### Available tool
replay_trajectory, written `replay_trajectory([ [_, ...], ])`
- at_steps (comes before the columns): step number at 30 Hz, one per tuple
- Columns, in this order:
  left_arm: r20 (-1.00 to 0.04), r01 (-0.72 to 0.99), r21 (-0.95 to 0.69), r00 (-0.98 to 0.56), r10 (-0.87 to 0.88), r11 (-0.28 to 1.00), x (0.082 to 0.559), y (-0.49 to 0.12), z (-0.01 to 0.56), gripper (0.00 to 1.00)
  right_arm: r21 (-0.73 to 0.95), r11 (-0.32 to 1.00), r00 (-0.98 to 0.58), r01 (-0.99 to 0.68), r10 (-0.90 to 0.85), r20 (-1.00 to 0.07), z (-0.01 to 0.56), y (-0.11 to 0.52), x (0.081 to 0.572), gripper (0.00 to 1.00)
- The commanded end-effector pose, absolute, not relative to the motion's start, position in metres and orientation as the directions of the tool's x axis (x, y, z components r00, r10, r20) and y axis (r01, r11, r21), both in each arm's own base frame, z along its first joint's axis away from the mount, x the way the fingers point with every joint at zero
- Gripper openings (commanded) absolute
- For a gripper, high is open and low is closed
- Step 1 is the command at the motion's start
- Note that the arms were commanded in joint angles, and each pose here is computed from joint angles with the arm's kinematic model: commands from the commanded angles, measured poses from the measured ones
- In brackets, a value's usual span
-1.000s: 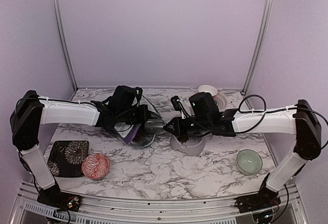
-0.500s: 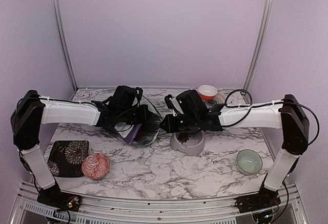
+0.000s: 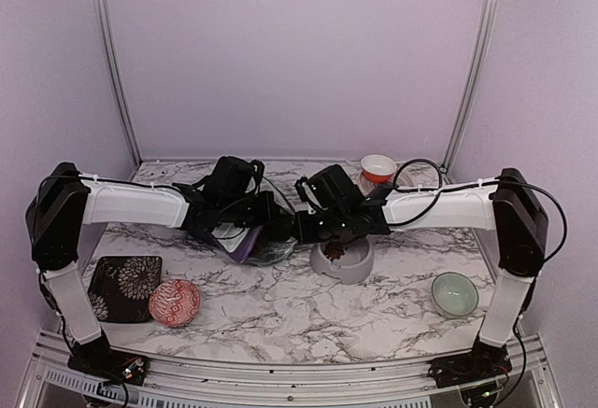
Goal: Serve the pet food
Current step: Collect the pet food from the pet food bag.
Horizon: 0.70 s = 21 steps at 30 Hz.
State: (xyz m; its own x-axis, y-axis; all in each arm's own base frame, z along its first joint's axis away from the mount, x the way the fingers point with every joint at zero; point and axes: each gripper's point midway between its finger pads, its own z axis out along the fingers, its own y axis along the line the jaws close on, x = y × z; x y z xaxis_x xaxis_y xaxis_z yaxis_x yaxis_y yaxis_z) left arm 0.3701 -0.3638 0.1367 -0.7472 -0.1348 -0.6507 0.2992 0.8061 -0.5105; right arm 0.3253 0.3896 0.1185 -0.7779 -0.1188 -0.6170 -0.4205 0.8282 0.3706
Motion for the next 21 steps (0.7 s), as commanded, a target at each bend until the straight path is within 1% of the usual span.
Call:
replay_trajectory([
  [1, -0.688, 0.358, -0.568, -0.701, -0.189, 0.741, 0.379, -0.384, 0.177, 0.00, 0.258, 0.910, -0.804, -0.325, -0.122, -0.582, 0.096, 0.362, 0.335, 0.00],
  [10, -0.684, 0.357, -0.568, -0.706, -0.184, 0.741, 0.380, -0.388, 0.174, 0.00, 0.194, 0.929, -0.817, -0.316, -0.162, -0.553, 0.080, 0.358, 0.332, 0.00],
  [21, -0.683, 0.361, -0.569, -0.707, -0.181, 0.739, 0.379, -0.391, 0.175, 0.00, 0.241, 0.907, -0.827, -0.346, -0.173, -0.535, 0.070, 0.372, 0.329, 0.00],
])
